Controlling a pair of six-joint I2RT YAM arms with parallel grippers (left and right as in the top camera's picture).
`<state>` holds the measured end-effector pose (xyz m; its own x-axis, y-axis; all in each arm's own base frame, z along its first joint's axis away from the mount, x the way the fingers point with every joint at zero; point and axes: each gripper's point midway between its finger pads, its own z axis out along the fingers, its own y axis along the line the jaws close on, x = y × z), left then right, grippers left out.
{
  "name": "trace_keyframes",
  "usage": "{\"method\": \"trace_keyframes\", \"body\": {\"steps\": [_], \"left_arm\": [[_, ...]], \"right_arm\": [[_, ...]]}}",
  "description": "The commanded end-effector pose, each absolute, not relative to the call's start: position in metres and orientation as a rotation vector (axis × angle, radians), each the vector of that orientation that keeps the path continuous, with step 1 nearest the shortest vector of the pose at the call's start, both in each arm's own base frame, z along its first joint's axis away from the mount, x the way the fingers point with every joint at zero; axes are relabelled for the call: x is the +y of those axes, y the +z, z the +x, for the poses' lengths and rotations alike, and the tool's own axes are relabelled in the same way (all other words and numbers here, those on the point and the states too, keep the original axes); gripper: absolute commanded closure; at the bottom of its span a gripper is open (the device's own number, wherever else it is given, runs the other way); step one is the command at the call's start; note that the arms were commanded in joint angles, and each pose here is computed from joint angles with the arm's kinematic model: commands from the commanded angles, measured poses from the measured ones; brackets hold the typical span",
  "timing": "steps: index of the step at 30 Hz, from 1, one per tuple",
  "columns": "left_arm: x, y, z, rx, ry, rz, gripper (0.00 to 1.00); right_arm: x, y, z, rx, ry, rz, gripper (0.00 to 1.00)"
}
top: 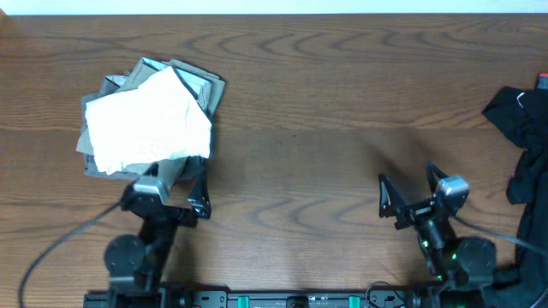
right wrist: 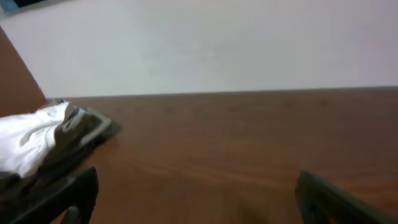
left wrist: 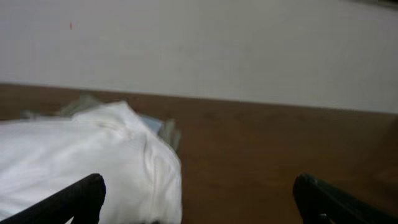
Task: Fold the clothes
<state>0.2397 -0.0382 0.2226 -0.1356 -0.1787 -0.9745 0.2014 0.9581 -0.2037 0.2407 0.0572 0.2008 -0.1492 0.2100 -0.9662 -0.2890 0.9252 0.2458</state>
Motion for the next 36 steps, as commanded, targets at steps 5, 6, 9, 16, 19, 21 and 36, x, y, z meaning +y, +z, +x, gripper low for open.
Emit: {"method": "trace_keyframes", "body": {"steps": [5,6,9,16,19,21,36], "left_arm": [[-0.042,0.259,0.278,1.978,-0.371,-0.031,0.02],[-0.042,0.261,0.286,2.040,-0.373,-0.042,0.02],[-0.042,0.265,0.305,2.199,-0.363,-0.040,0.02],[-0.042,0.273,0.345,2.449,-0.371,-0.078,0.02],[-0.042,0.275,0.355,2.459,-0.369,-0.075,0.02],[-0.044,0.277,0.358,2.446,-0.383,-0.067,0.02],[-0.054,0.278,0.353,2.454,-0.458,-0.042,0.02]], "right_arm": [[0.046,0.247,0.280,1.908,0.369,0.011,0.01],[0.044,0.249,0.289,1.958,0.357,0.028,0.01],[0.040,0.252,0.317,2.098,0.327,0.070,0.01],[0.055,0.250,0.376,2.328,0.409,0.022,0.01],[0.053,0.241,0.392,2.374,0.401,0.007,0.01],[0.038,0.229,0.401,2.429,0.392,0.079,0.01],[-0.194,0.149,0.455,2.536,-0.066,0.833,0.02]]}}
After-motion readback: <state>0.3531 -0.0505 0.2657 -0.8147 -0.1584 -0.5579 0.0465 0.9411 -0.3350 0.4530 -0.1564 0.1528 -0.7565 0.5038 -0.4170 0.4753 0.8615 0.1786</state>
